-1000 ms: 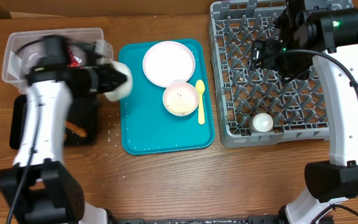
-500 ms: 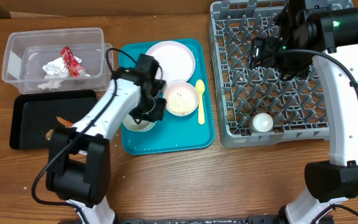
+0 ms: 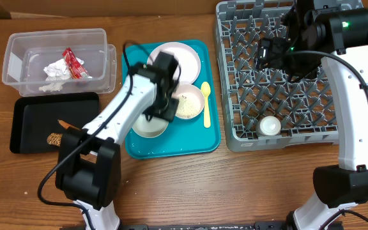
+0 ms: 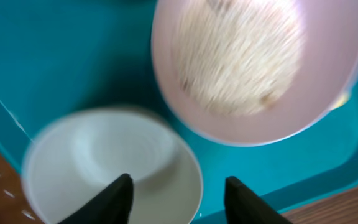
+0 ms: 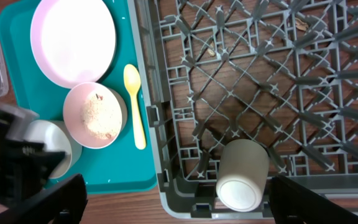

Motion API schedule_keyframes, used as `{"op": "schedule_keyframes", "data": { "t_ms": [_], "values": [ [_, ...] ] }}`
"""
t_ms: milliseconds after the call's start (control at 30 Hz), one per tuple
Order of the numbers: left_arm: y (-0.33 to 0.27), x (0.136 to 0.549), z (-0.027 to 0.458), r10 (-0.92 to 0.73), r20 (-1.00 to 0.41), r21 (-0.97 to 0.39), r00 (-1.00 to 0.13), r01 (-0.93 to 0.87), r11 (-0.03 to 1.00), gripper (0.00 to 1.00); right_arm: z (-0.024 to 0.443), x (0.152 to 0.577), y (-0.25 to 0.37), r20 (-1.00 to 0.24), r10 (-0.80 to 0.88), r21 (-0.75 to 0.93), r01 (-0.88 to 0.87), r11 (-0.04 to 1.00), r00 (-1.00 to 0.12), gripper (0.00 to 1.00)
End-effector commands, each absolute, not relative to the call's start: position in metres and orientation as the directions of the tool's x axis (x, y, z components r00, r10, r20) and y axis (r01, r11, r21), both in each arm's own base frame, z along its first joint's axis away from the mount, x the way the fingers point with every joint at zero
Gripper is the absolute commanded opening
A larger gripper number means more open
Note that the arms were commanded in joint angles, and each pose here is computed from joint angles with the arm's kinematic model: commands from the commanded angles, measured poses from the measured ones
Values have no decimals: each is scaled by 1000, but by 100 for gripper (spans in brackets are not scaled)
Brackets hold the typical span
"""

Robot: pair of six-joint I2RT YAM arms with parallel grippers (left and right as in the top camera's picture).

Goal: Sort waste into correct bins and load items into the dishwasher
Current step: 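Grasp the second white bowl of rice with the left gripper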

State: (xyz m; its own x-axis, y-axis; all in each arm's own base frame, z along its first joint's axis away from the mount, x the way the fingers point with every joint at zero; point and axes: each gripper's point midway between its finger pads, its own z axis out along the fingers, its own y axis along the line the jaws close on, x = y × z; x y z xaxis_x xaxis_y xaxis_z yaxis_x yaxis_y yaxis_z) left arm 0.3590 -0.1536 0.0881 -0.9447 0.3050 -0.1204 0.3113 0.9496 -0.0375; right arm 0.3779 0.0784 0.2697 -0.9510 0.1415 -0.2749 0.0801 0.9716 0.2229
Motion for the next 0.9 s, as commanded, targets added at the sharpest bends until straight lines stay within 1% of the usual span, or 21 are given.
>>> {"op": "schedule_keyframes", "data": {
  "t_ms": [0,33,100,167,267,333,467,533,600,633,667,767,833,867],
  "values": [
    [-185,387,130,459,-275,-33,-845,485,874,60,275,379,81,-293,134,231,66,971,-947,96],
    [-194,388,133,507,-298,-32,-809,539,841,63,275,379,81,-293,134,231,66,971,-947,96],
    [-210,387,131,633,-324,-4,-703,670,742,72,275,379,81,-293,134,231,66,971,-947,96],
    [-219,380,118,744,-301,26,-596,775,631,74,275,379,81,-293,134,231,66,971,-947,96],
    [-227,367,94,842,-233,27,-487,862,506,72,275,379,81,-293,134,231,66,971,-947,96],
    [-230,360,78,870,-191,8,-455,885,465,70,275,379,81,-293,134,231,66,971,-947,96],
    [-231,356,48,885,-128,-19,-449,893,450,62,275,379,81,-293,134,231,66,971,-947,96],
    [-227,355,35,886,-92,-27,-454,891,453,55,275,379,81,-293,134,231,66,971,-947,96],
    [-225,353,23,886,-62,-39,-460,888,458,50,275,379,81,-293,134,231,66,971,-947,96],
    [-224,353,18,886,-52,-45,-461,887,459,43,275,379,81,-293,134,231,66,971,-947,96],
    [-222,352,13,884,-40,-50,-465,885,463,39,275,379,81,-293,134,231,65,971,-947,96],
    [-217,354,8,867,-12,-28,-498,867,497,20,275,379,81,-293,134,231,66,971,-947,96],
    [-214,356,9,858,-4,-10,-513,858,513,9,275,379,81,-293,134,231,65,971,-947,96],
    [-215,358,10,854,-6,-3,-520,854,520,6,275,380,81,-294,134,231,65,971,-947,96]
  ]
}}
